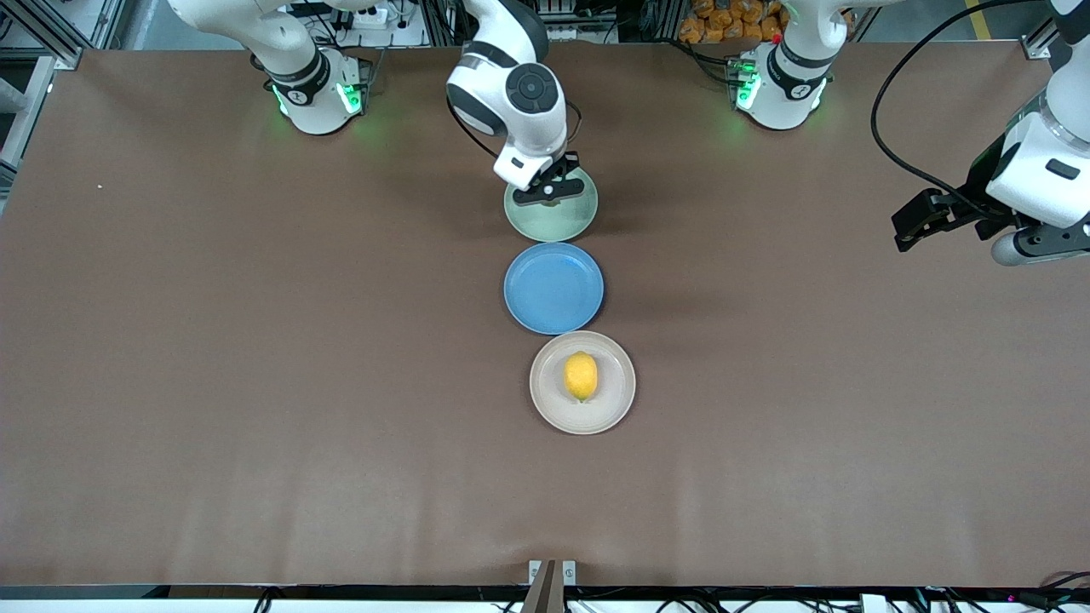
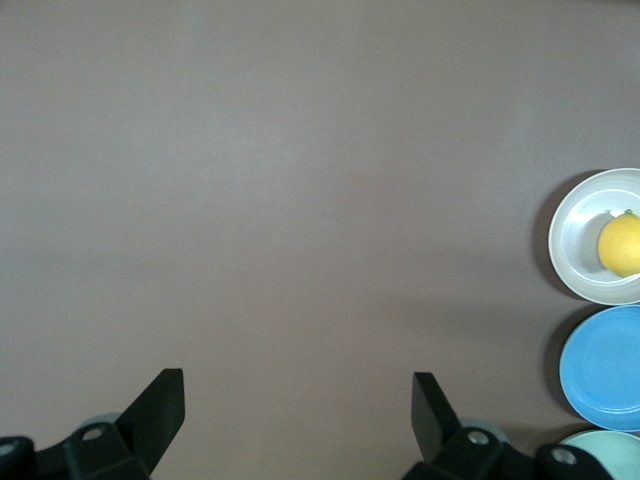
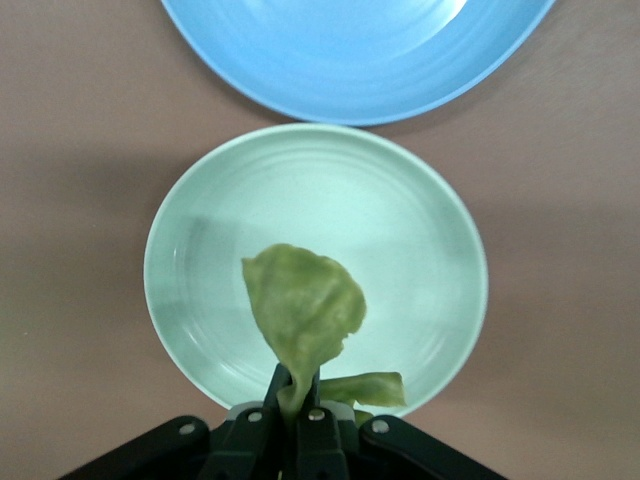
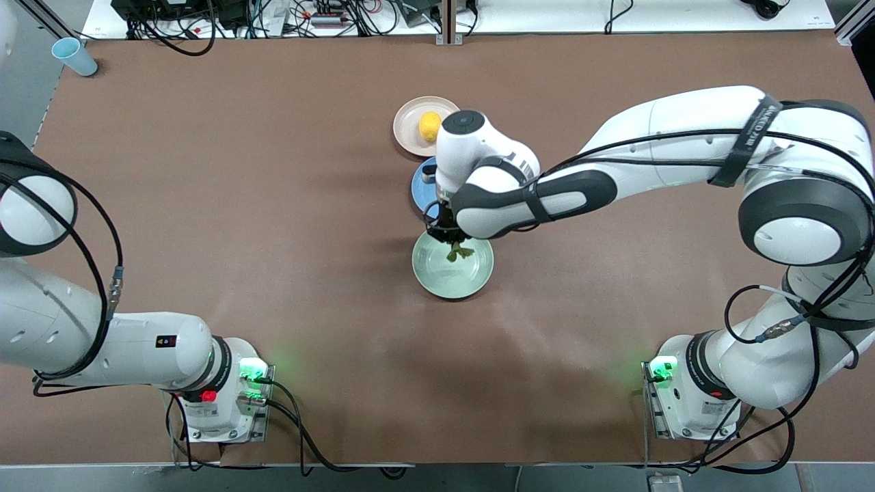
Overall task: Place lemon and lettuce in plates
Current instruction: 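Lower the lettuce onto the green plate and open the right gripper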
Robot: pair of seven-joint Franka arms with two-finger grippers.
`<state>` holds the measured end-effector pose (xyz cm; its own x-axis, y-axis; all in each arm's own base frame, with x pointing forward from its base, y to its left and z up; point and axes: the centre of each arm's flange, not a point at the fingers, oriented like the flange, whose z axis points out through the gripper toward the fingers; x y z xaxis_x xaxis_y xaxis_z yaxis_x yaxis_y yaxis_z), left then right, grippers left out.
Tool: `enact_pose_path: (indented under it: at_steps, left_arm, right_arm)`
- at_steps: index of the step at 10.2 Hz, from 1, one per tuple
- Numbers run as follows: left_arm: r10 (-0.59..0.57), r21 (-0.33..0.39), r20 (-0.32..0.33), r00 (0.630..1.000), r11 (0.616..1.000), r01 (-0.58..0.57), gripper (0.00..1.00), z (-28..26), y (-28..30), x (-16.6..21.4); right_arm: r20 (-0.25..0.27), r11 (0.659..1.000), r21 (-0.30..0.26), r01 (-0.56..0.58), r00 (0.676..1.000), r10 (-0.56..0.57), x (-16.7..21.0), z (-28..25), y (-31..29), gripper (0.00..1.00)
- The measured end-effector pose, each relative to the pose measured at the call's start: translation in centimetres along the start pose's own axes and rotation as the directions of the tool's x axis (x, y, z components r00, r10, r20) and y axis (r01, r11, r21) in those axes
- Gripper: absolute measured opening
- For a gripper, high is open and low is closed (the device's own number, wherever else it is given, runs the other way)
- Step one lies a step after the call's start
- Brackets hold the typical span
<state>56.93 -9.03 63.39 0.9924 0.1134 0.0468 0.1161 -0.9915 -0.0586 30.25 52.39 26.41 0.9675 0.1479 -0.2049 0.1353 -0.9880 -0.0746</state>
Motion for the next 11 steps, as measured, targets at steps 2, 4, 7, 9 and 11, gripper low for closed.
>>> enact_pose_path:
  at_steps: [2, 4, 7, 9, 11]
  left_arm:
    - [0.002, -0.003, -0.003, 1.0, 1.0, -0.002, 1.0, 0.0, 0.1, 0.0]
    - [0.002, -0.005, -0.006, 1.0, 1.0, -0.002, 1.0, 0.0, 0.2, 0.0]
    - [-0.002, -0.005, -0.008, 1.0, 1.0, 0.002, 1.0, 0.0, -0.1, 0.2]
    - [-0.007, -0.005, -0.007, 1.0, 1.0, 0.007, 1.0, 0.1, -0.3, 0.3]
    - [-0.008, -0.005, -0.006, 1.0, 1.0, 0.008, 1.0, 0.2, -0.4, 0.3]
  right_arm:
    - [-0.007, 1.0, 0.005, -0.008, 1.0, 0.008, 0.0, 2.0, -0.5, 0.05]
    - [-0.027, 1.0, -0.004, -0.022, 0.999, 0.022, 0.1, 3.6, -0.6, 0.05]
    - [-0.021, 0.999, -0.012, -0.035, 0.999, 0.035, 0.5, 4.9, -0.3, 0.12]
    - [-0.033, 0.997, 0.001, -0.074, 0.997, 0.074, 1.1, 4.2, -0.5, 0.27]
    - [-0.047, 0.994, 0.01, -0.108, 0.993, 0.108, 2.0, 2.5, -0.9, 0.54]
